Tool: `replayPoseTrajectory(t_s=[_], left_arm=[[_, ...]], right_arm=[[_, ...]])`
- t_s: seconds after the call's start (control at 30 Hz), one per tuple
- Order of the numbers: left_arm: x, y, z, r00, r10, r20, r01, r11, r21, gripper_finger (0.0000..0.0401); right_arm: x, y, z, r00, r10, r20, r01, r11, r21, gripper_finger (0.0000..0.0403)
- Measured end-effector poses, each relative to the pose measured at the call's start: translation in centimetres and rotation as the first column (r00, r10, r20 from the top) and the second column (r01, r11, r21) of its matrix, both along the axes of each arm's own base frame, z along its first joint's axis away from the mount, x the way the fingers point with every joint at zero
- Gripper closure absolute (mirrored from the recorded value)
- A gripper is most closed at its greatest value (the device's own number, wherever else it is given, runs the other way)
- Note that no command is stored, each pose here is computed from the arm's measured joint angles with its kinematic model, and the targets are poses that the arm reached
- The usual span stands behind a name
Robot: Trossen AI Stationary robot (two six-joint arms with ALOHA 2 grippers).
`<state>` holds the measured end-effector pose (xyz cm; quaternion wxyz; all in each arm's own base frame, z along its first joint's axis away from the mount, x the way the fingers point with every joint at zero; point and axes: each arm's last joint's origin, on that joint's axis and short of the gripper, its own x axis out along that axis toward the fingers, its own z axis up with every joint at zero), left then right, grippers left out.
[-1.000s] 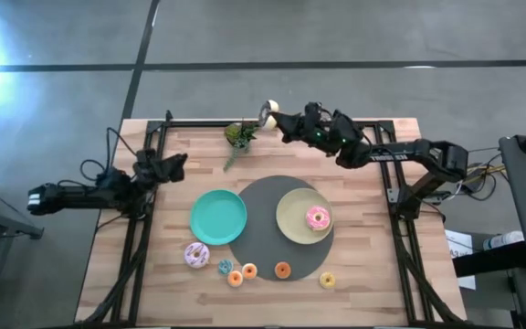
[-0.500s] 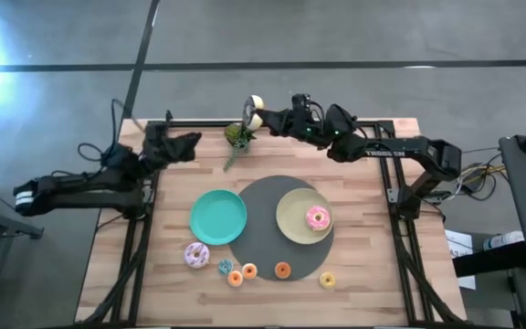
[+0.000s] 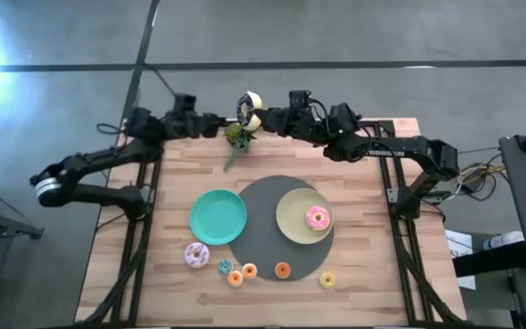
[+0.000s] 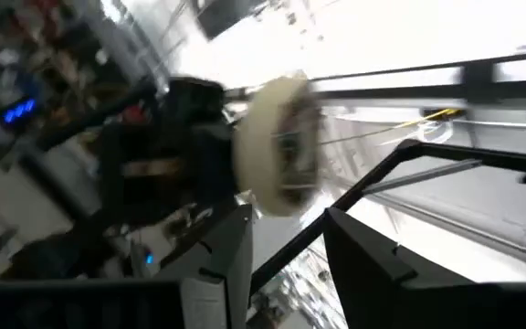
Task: Pick & Place donuts
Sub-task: Put the black doughnut on the light brown plate
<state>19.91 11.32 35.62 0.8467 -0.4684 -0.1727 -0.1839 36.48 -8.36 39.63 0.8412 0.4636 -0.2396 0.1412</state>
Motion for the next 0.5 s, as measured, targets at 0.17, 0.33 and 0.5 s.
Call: replayPoseTrajectory(t_s=[0.17,0.33,0.5], left_arm=[[1.3,0.7,0.8,0.998,-0.055,-0.001,0.055,0.998,0.041,0.0291],[2.1,1.4,1.5,0.998,-0.060,0.016,0.059,0.997,0.058,0.0291],[1.8,2.0,2.7,0.998,-0.032,0.060,0.027,0.996,0.081,0.0291]], right_arm=[[0.2,0.1,-0.4,1.000,0.019,-0.001,-0.019,1.000,-0.015,0.0387],[0.1,0.2,-0.3,1.000,0.015,0.014,-0.014,0.999,-0.037,0.0387],[-0.1,0.3,-0.1,0.999,0.030,0.035,-0.028,0.998,-0.053,0.0387]])
